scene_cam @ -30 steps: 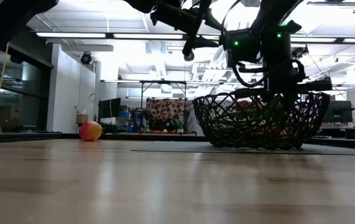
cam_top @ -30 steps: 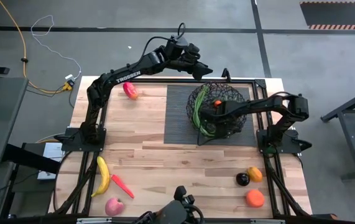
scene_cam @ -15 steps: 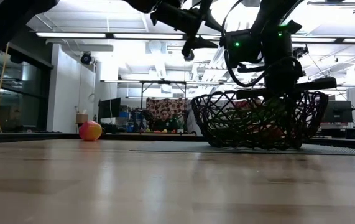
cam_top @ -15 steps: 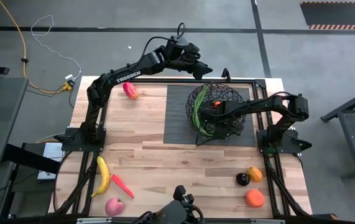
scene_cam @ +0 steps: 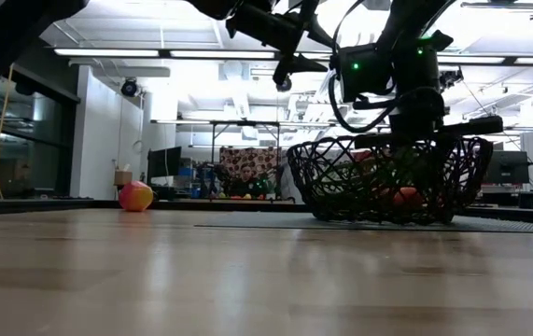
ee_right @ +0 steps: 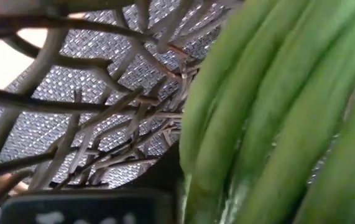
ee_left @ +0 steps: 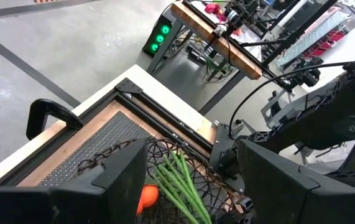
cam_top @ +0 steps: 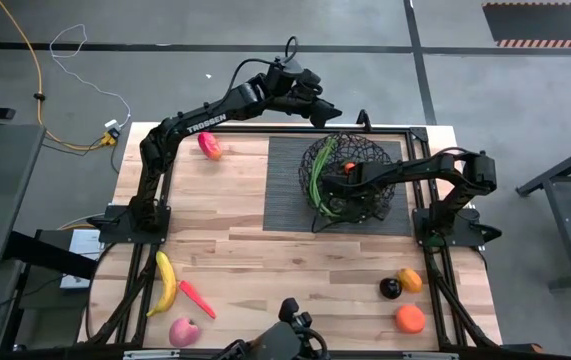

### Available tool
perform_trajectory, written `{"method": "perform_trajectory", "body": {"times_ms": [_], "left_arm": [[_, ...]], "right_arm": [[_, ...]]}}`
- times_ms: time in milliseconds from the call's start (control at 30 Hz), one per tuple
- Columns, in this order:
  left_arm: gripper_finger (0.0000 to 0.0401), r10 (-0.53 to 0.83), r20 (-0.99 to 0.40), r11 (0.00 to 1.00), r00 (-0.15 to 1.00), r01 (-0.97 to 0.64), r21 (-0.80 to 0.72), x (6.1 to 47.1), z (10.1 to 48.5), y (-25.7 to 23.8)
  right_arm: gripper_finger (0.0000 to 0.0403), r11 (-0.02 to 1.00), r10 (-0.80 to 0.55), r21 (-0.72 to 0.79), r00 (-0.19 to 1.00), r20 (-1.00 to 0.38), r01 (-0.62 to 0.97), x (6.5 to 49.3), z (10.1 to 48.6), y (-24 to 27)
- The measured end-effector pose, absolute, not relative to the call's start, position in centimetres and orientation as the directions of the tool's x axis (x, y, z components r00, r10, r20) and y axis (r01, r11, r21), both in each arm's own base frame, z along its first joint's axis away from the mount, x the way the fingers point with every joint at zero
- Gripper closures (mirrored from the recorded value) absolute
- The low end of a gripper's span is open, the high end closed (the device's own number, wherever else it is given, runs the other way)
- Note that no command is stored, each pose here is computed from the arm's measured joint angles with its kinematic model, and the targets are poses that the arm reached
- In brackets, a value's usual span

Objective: Build produce basket
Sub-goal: Put the leaf lettuce into the wire basket

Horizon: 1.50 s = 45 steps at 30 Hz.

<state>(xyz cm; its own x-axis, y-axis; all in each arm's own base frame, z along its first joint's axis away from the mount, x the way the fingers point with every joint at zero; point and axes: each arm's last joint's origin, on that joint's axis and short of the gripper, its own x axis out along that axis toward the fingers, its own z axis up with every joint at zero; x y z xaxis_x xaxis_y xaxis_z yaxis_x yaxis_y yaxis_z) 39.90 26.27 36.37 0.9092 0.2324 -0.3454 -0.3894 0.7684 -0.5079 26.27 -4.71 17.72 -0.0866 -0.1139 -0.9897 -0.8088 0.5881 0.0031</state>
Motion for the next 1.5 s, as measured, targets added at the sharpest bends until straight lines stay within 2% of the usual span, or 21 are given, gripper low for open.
{"method": "perform_trajectory", "body": {"times_ms": [300, 533, 900, 1233, 1500], "left_arm": [[0.0162, 0.232, -0.345, 0.754, 0.909, -0.393, -0.527, 39.9, 36.4, 26.3], [0.0162, 0.232, -0.345, 0.753, 0.909, -0.393, -0.527, 39.9, 36.4, 26.3], [0.0162, 0.233, -0.345, 0.755, 0.909, -0.393, -0.526, 39.9, 36.4, 26.3], [0.0162, 0.236, -0.331, 0.759, 0.914, -0.386, -0.525, 39.9, 36.5, 26.3], [0.0162, 0.235, -0.331, 0.759, 0.914, -0.386, -0.525, 39.9, 36.5, 26.3]], "right_arm": [[0.022, 0.592, -0.136, -0.007, -0.092, -0.986, -0.806, 26.2, 17.7, -4.8], [0.0173, 0.621, -0.177, -0.033, -0.1, -0.979, -0.783, 26.2, 17.8, -4.9], [0.0169, 0.628, -0.179, -0.061, -0.068, -0.981, -0.776, 27.3, 20.1, -5.1], [0.0169, 0.672, -0.146, -0.004, -0.127, -0.981, -0.74, 26.8, 20.7, -4.9], [0.0169, 0.682, -0.144, -0.052, -0.064, -0.988, -0.73, 25.9, 22.6, -4.7]]}}
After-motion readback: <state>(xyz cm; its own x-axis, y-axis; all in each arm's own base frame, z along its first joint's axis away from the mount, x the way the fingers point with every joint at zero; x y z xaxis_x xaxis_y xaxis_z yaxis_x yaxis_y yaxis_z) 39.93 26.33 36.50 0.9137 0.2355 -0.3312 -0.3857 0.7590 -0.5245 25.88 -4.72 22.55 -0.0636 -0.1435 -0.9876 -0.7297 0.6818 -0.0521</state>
